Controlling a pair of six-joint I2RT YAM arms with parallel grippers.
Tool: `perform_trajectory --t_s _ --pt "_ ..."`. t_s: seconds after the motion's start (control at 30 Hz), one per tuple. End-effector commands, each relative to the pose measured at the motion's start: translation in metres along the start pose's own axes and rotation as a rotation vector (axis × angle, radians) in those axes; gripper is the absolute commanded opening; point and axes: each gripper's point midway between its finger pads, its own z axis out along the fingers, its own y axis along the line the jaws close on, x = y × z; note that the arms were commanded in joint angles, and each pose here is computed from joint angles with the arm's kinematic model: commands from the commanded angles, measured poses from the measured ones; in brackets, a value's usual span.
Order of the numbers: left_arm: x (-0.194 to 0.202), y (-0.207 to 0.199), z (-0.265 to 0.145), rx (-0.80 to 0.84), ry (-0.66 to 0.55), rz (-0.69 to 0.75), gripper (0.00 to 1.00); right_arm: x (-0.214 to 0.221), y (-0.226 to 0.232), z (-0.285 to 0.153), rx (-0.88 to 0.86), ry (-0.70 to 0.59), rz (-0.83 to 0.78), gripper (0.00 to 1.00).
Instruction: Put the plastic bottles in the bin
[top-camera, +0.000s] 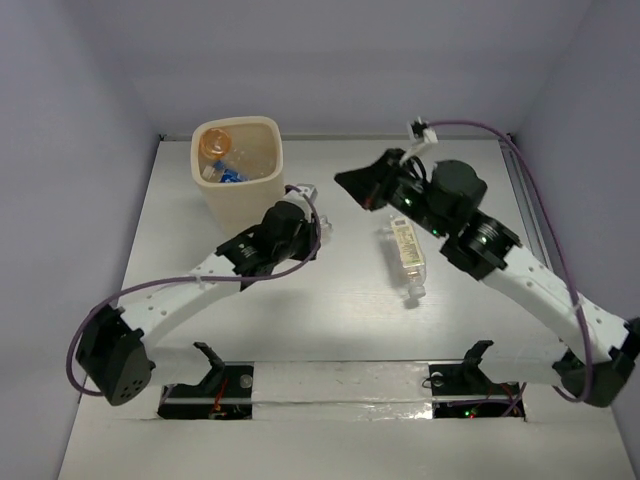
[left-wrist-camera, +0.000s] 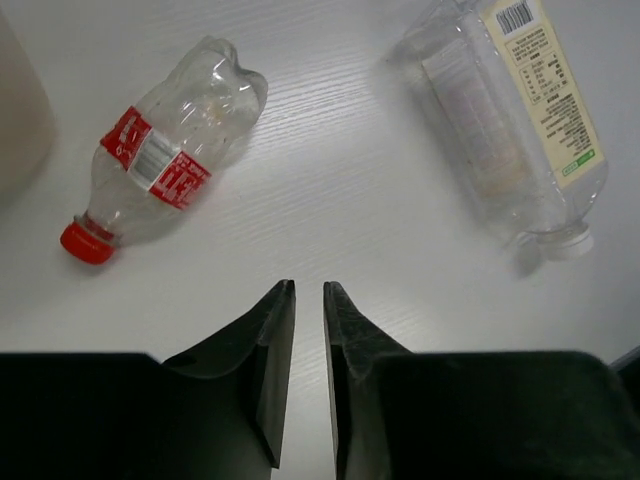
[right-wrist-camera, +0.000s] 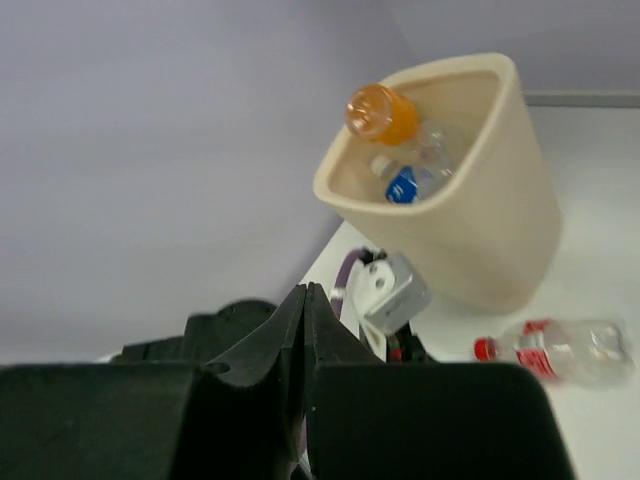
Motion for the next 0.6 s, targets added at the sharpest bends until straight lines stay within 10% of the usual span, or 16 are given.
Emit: perform_trajectory --t_s 0.0,0.23,0.57 --pt "-0.026 0.001 0.016 -0.078 -0.072 0.168 0.16 -0.002 -0.029 -0.041 0.100 -0.088 0.048 0.05" --pt "-0.038 0.011 0.062 -0.214 -0.040 0.283 0.73 0.058 -0.109 -0.136 0.373 -0.045 0.151 0.10" --pt "-0.028 0.020 0.122 -0.297 0.087 0.380 0.81 0.112 -0.136 -0.206 0.429 0.006 0.337 0.25"
